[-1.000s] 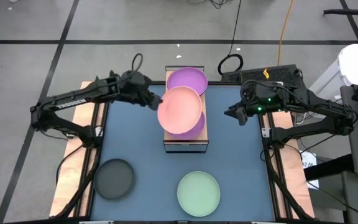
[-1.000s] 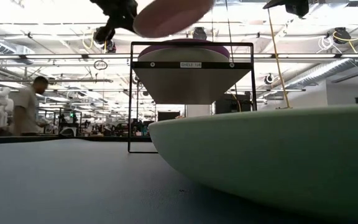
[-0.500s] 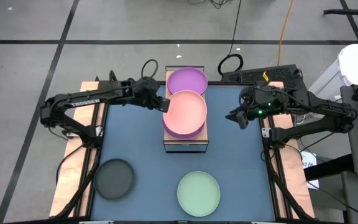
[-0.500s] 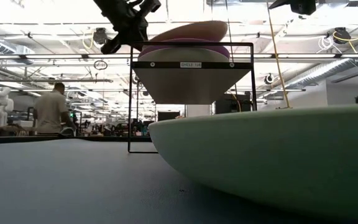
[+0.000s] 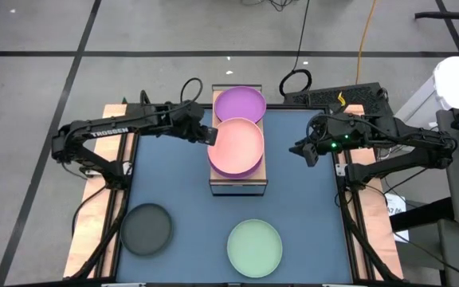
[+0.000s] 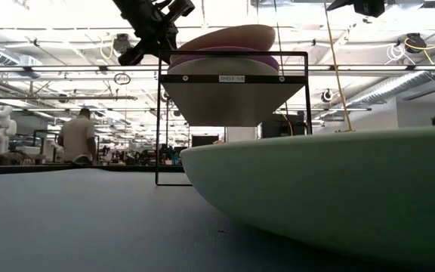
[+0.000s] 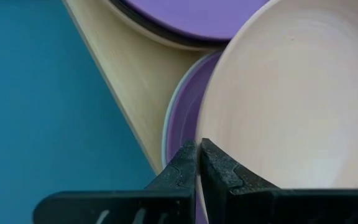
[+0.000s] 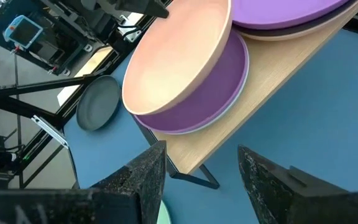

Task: Place and stack plates onto a shelf
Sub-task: Stack the orange plate on top of the purple plate on the shelf, then stack the green plate on top of the purple plate on the shelf, then stack the black plate on top of the orange plate on the shelf

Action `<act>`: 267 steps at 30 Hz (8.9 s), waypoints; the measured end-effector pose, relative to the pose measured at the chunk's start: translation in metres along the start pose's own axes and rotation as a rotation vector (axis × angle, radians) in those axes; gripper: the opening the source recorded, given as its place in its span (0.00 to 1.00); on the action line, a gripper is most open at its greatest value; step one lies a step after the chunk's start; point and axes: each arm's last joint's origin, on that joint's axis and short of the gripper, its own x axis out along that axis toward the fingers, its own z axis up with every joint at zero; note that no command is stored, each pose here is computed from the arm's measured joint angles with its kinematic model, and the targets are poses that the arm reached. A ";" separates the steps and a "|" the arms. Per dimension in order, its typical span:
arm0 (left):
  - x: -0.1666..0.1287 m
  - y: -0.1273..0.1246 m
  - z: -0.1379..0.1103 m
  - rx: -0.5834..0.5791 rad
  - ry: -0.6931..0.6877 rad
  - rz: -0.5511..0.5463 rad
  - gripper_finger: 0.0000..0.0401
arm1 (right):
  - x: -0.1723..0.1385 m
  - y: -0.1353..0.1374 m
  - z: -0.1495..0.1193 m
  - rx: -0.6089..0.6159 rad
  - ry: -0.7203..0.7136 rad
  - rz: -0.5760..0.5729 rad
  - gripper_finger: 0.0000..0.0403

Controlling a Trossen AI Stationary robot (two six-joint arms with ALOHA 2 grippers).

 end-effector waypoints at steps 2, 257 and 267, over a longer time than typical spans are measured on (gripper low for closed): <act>0.000 0.000 0.000 0.000 0.001 0.001 0.01 | 0.000 0.000 0.000 -0.004 0.000 0.000 0.45; -0.002 0.083 -0.191 1.044 0.831 0.062 0.62 | 0.115 -0.123 0.136 0.533 -0.153 -0.151 0.32; -0.003 0.081 -0.189 1.177 0.825 -0.050 0.62 | 0.054 -0.064 0.115 0.285 -0.254 -0.050 0.32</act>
